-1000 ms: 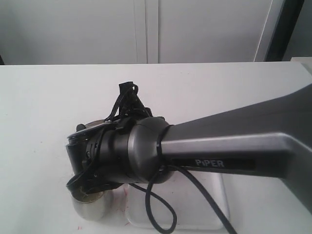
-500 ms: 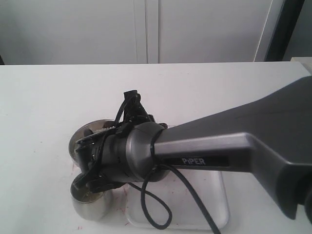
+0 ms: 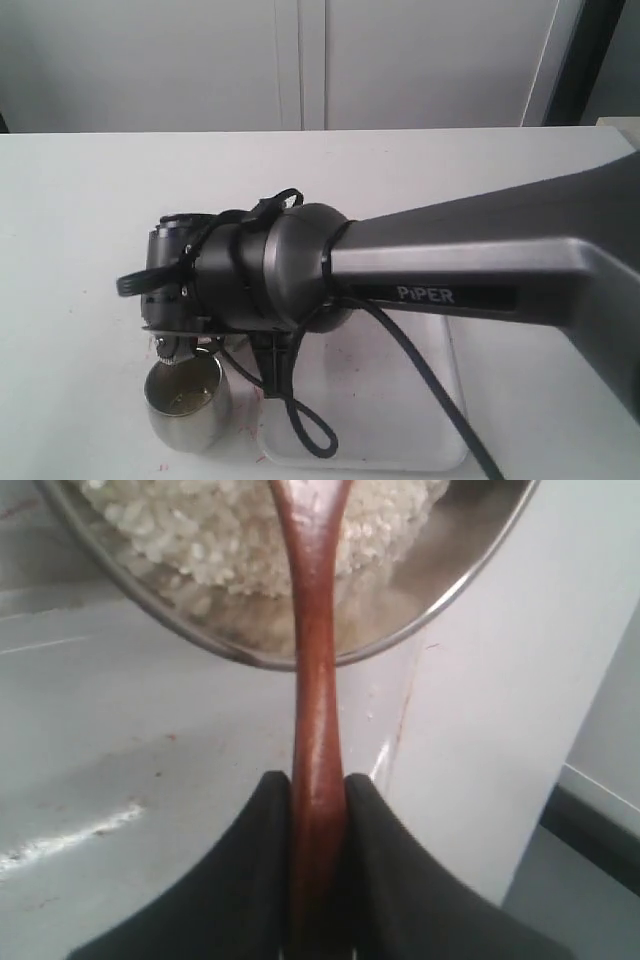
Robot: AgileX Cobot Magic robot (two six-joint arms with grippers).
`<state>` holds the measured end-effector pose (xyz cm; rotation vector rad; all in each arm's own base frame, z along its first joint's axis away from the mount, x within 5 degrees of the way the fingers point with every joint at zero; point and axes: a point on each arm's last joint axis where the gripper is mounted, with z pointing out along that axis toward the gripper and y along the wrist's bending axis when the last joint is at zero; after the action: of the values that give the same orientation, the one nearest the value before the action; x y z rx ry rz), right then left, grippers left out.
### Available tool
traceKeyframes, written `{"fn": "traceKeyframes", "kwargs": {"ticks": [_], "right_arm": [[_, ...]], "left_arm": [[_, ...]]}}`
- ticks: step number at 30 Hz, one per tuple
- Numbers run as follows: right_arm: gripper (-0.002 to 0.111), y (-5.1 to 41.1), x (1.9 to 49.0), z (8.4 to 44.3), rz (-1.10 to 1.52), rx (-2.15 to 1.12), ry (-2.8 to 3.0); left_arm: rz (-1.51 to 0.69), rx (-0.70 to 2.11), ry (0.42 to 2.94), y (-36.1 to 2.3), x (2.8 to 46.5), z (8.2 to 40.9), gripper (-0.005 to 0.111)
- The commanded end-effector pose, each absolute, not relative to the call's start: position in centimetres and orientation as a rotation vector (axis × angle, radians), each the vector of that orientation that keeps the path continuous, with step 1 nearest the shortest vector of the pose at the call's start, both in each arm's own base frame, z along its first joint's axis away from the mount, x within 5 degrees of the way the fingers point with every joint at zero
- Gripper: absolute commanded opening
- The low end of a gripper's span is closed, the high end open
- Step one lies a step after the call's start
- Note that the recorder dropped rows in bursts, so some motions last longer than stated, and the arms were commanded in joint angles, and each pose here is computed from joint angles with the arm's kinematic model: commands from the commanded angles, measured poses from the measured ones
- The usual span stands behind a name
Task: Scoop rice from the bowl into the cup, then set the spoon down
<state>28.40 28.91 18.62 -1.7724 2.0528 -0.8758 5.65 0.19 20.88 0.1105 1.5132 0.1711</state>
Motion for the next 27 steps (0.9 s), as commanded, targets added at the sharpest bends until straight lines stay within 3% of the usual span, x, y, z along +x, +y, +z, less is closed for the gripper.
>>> {"fn": "traceKeyframes", "kwargs": {"ticks": [1,8,12,20,27], "right_arm": [[0.0,28.4,29.2,19.5,-0.778,-1.713,2.146],[0.0,27.2,29.9,22.2,-0.603,-1.621,2.253],[0.0,25.1,30.7,23.4,-0.315,-1.505,2.396],[0.0,23.5,29.2,24.7,-0.274,-1.473,2.358],[0.0,21.5,26.7,28.0,-0.279,-1.449,2.347]], "left_arm": [[0.158,0.107,1.502,0.2,5.6,21.1,0.014],[0.158,0.107,1.502,0.2,5.6,21.1,0.014],[0.158,0.107,1.502,0.2,5.6,21.1,0.014],[0.158,0.107,1.502,0.2,5.6,21.1,0.014],[0.158,0.107,1.502,0.2,5.6,21.1,0.014]]}}
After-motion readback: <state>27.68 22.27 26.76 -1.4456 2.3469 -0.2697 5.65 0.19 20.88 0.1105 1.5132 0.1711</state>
